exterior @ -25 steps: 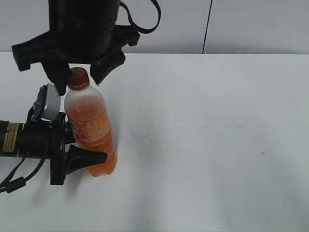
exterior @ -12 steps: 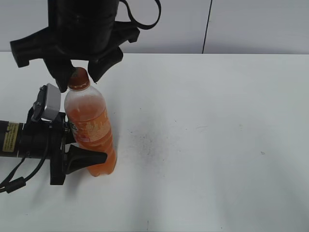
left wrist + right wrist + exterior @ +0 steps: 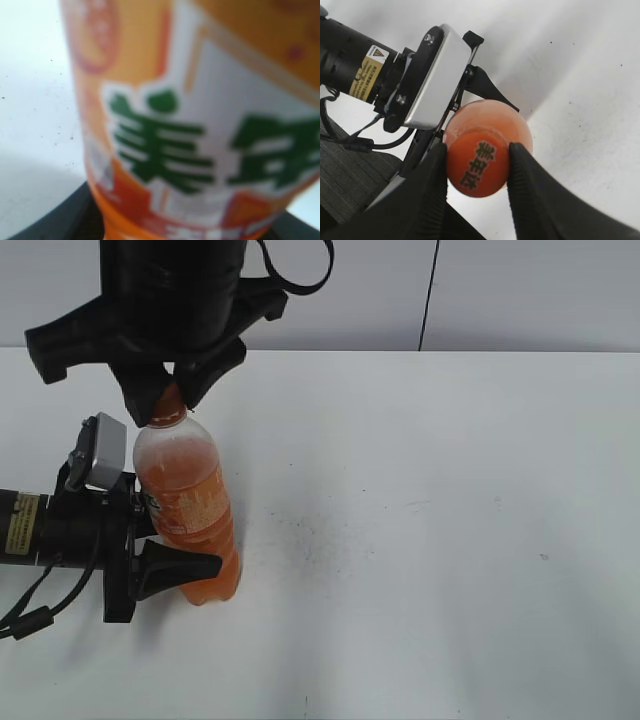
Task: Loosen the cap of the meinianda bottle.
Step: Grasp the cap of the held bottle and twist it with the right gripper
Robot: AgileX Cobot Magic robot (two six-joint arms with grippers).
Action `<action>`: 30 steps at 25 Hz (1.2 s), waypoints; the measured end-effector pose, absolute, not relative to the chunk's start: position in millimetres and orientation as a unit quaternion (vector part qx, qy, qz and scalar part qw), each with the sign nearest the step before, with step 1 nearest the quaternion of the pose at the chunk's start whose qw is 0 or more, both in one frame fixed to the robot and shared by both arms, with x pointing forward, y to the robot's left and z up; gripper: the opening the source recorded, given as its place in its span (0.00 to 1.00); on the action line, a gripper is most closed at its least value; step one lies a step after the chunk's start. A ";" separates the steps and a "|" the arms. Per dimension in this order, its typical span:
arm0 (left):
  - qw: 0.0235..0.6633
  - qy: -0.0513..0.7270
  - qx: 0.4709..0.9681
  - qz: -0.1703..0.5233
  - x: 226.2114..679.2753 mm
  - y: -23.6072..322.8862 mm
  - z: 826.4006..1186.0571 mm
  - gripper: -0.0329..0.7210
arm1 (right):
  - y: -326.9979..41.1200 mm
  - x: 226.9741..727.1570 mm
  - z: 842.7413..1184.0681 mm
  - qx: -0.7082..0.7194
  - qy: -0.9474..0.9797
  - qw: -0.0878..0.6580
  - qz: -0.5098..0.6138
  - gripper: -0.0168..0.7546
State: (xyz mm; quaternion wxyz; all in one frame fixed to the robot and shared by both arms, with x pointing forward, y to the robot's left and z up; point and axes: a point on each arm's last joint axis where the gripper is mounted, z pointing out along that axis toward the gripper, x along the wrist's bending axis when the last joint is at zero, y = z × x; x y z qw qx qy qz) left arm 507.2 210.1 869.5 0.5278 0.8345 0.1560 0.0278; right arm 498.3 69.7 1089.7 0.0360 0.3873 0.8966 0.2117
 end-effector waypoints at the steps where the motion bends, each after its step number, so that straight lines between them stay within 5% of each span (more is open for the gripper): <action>1: 0.528 0.156 0.834 0.028 507.2 210.1 869.5 0.57 | 69.7 498.3 1089.7 0.372 0.903 0.040 0.211 0.38; 14: 0.528 0.150 0.835 0.029 506.8 210.0 869.6 0.57 | 68.8 497.6 1092.7 -0.155 0.964 0.146 0.161 0.38; 23: 0.528 0.149 0.836 0.028 506.6 210.0 869.5 0.57 | 68.7 497.5 1093.2 -0.199 0.955 0.153 0.155 0.38; 30: 0.527 0.152 0.836 0.028 506.8 210.1 869.4 0.57 | 71.0 497.5 1113.7 -0.124 0.960 0.158 0.196 0.72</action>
